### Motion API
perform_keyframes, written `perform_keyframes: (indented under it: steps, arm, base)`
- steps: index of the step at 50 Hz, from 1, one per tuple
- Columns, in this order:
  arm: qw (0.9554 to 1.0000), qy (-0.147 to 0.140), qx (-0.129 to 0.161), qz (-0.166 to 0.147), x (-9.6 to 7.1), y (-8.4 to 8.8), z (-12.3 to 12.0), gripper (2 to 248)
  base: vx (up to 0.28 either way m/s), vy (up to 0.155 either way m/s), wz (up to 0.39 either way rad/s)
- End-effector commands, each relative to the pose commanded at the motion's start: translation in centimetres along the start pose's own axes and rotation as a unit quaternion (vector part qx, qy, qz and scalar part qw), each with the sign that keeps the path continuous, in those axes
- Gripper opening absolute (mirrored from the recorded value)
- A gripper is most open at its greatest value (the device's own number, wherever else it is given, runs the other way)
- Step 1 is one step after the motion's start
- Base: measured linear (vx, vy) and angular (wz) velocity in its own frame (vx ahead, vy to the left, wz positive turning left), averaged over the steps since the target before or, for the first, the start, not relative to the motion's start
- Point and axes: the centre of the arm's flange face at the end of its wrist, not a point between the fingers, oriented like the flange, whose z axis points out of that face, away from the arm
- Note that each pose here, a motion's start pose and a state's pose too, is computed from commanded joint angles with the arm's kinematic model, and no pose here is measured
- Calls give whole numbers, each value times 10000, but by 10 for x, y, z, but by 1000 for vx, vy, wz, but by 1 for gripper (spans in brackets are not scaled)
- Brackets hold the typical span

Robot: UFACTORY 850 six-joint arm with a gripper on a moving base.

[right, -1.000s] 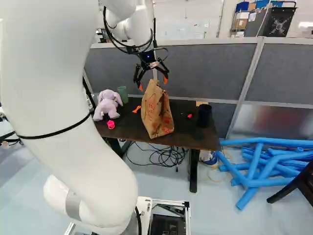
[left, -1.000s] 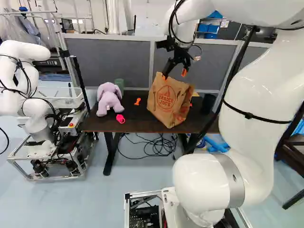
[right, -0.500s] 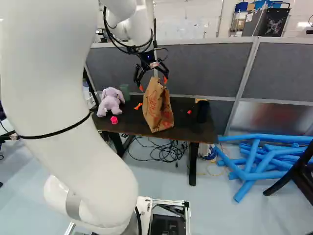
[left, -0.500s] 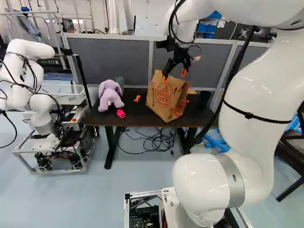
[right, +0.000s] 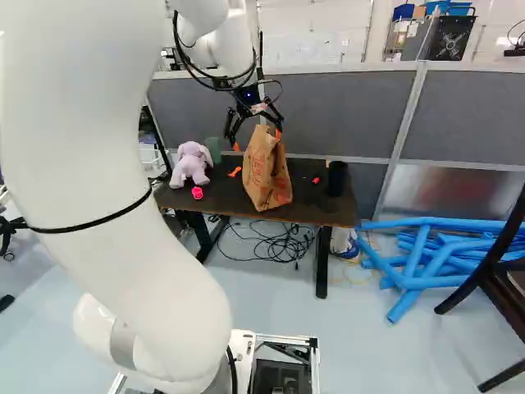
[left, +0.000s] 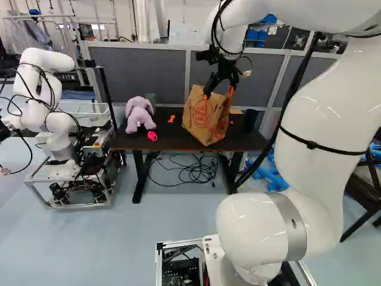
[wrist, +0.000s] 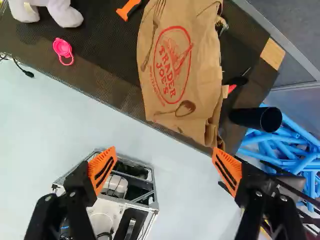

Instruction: Pick up the bag on the ground and place it on the table

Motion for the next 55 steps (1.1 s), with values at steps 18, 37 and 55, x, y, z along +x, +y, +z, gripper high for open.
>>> perform_keyframes:
  steps: [18, 37, 55]
  arm:
    - [10000, 0, 0, 0, 0, 0, 0, 247]
    - [10000, 0, 0, 0, 0, 0, 0, 247]
    - [10000, 0, 0, 0, 0, 0, 0, 247]
  base:
    - [-146, -3, -2]
    - [-117, -2, 4]
    - [4, -1, -1]
